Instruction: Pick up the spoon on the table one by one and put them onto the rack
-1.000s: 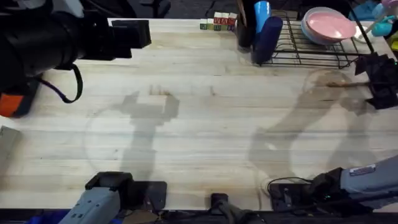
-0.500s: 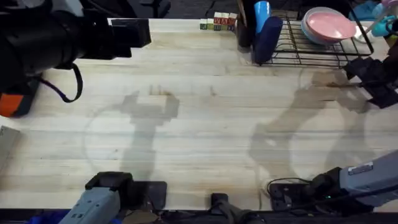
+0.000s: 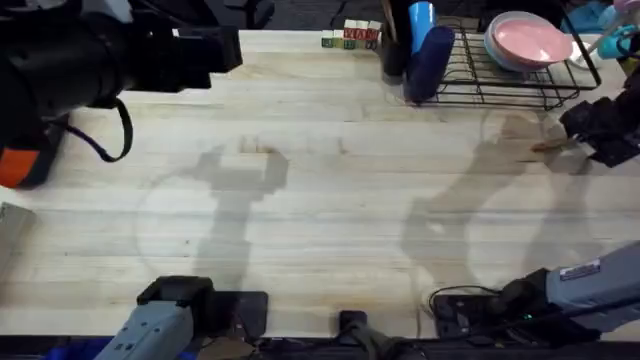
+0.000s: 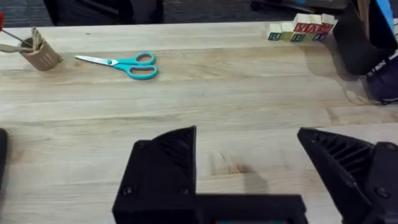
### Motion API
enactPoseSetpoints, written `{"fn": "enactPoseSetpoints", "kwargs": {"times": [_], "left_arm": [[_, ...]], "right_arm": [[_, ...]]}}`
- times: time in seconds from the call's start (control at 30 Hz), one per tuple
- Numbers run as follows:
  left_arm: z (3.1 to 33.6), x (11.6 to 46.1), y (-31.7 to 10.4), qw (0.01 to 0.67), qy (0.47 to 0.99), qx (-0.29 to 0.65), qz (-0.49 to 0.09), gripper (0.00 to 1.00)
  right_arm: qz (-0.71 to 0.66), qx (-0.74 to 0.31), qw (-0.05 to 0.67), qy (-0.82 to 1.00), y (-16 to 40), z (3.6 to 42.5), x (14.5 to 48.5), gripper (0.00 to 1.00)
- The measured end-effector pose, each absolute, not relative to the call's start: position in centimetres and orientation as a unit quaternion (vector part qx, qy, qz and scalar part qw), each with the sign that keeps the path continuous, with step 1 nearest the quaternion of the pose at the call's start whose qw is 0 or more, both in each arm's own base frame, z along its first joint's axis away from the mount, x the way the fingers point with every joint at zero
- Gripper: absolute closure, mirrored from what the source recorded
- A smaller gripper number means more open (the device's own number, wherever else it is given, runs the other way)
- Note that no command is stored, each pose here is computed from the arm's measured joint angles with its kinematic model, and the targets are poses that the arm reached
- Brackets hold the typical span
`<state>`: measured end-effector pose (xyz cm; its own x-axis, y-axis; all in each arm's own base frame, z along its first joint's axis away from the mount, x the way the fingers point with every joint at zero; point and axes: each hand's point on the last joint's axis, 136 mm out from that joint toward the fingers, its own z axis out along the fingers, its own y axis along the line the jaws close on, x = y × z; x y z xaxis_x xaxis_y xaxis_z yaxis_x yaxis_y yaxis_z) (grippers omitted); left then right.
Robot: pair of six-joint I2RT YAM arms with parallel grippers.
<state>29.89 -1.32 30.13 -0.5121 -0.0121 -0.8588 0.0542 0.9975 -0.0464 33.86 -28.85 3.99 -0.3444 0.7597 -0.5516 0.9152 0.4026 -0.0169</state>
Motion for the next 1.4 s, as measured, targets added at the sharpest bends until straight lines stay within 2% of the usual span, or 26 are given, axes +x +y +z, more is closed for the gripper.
{"fn": "enactPoseSetpoints", "kwargs": {"times": [0.1, 0.23, 0.33, 0.43, 0.67, 0.8, 1.13, 1.17, 1.2, 1.4], "left_arm": [[30.2, 29.9, -1.3, 0.495, 0.868, 0.012, -0.034, 0.007], [30.2, 29.9, -1.3, 0.495, 0.868, 0.012, -0.034, 0.007], [30.2, 29.9, -1.3, 0.495, 0.868, 0.012, -0.034, 0.008], [30.2, 29.9, -1.3, 0.495, 0.868, 0.012, -0.033, 0.007], [30.2, 29.9, -1.3, 0.495, 0.868, 0.012, -0.033, 0.007], [30.2, 29.9, -1.3, 0.495, 0.868, 0.012, -0.033, 0.008], [31.2, 30.5, -1.3, 0.514, 0.857, 0.013, -0.033, 0.007], [31.2, 30.5, -1.3, 0.514, 0.857, 0.013, -0.033, 0.007], [31.2, 30.5, -1.3, 0.515, 0.857, 0.013, -0.033, 0.007], [31.2, 30.5, -1.3, 0.515, 0.857, 0.013, -0.033, 0.007]], "right_arm": [[-0.166, 0.52, 0.241, 0.802, -29.0, 4.0, 34.0, 0.465], [-0.181, 0.519, 0.252, 0.796, -29.8, 4.1, 34.3, 0.576], [-0.191, 0.521, 0.253, 0.793, -30.1, 4.1, 34.2, 0.715], [-0.198, 0.522, 0.252, 0.791, -30.3, 4.1, 34.0, 0.793], [-0.203, 0.522, 0.25, 0.79, -30.4, 4.0, 33.9, 0.841], [-0.208, 0.519, 0.249, 0.791, -30.5, 4.1, 33.8, 0.957], [-0.232, 0.498, 0.228, 0.804, -30.3, 4.8, 32.5, 0.972], [-0.235, 0.496, 0.227, 0.804, -30.2, 5.3, 32.2, 0.972], [-0.242, 0.492, 0.239, 0.801, -30.1, 7.4, 31.8, 0.97], [-0.25, 0.491, 0.257, 0.794, -29.5, 11.7, 30.5, 0.97]]}}
